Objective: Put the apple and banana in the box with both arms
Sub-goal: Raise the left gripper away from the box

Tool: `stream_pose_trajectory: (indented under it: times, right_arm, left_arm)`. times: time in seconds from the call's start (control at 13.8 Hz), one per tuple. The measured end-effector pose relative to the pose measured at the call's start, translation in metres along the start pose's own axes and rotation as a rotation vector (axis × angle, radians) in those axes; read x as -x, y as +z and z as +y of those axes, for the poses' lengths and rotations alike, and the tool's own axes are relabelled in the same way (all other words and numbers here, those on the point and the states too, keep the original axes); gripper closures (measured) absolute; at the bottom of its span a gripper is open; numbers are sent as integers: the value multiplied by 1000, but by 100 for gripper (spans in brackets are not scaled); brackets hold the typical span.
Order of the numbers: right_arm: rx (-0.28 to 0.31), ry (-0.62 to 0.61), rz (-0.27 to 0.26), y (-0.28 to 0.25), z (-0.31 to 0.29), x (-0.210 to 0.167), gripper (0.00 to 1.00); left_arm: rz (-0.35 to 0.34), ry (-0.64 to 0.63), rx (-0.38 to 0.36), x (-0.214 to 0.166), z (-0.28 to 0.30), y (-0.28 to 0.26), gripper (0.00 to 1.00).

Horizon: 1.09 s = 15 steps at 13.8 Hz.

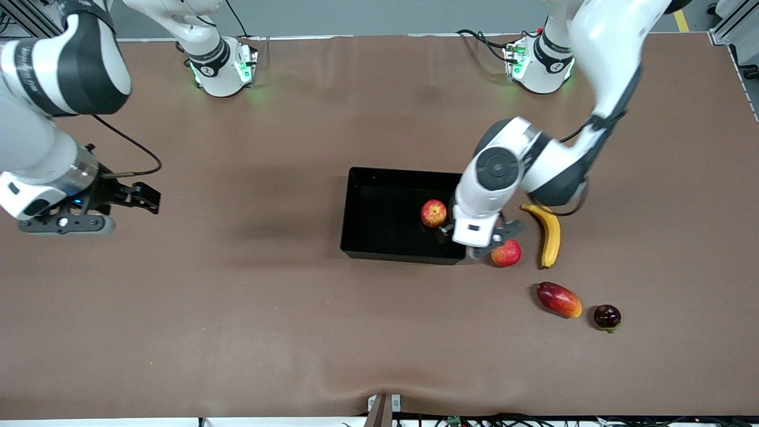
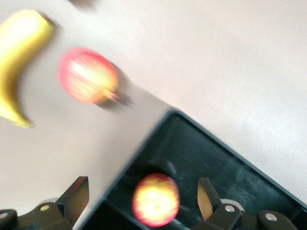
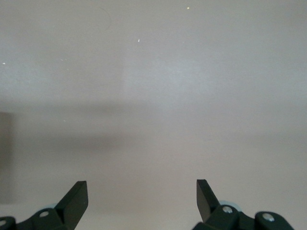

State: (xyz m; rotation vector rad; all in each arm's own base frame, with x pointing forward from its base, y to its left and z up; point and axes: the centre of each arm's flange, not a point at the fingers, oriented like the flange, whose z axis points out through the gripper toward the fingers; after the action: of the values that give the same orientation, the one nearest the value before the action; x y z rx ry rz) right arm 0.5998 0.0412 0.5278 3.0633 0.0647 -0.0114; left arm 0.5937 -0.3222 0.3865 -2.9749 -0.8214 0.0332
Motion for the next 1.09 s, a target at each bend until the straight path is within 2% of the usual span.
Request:
stream_pose_trajectory:
  times: [0.29,0.51,0.65,0.8,0.94,1.09]
  right_arm:
    - [-62,-4,-5,-20,51,12,0]
    - [-82,8,-60,-38,79,35,0]
    - [-88,10,-96,-59,79,50,0]
    - [-90,30,-115,-82,82,61,0]
    - [-89,66,-121,-93,85,66,0]
    - [-87,86,-108,-97,83,66,0]
  left_arm:
    - [52,61,-51,-55,-75,-108,0]
    - [63,149,-90,-74,-130,-154,0]
    - [65,232,-104,-80,-159,-179,0]
    - [46,298,-65,-83,-186,-204,0]
    - [40,345,-47,-81,-210,-225,0]
    - [35,378,-69,-76,-229,-232,0]
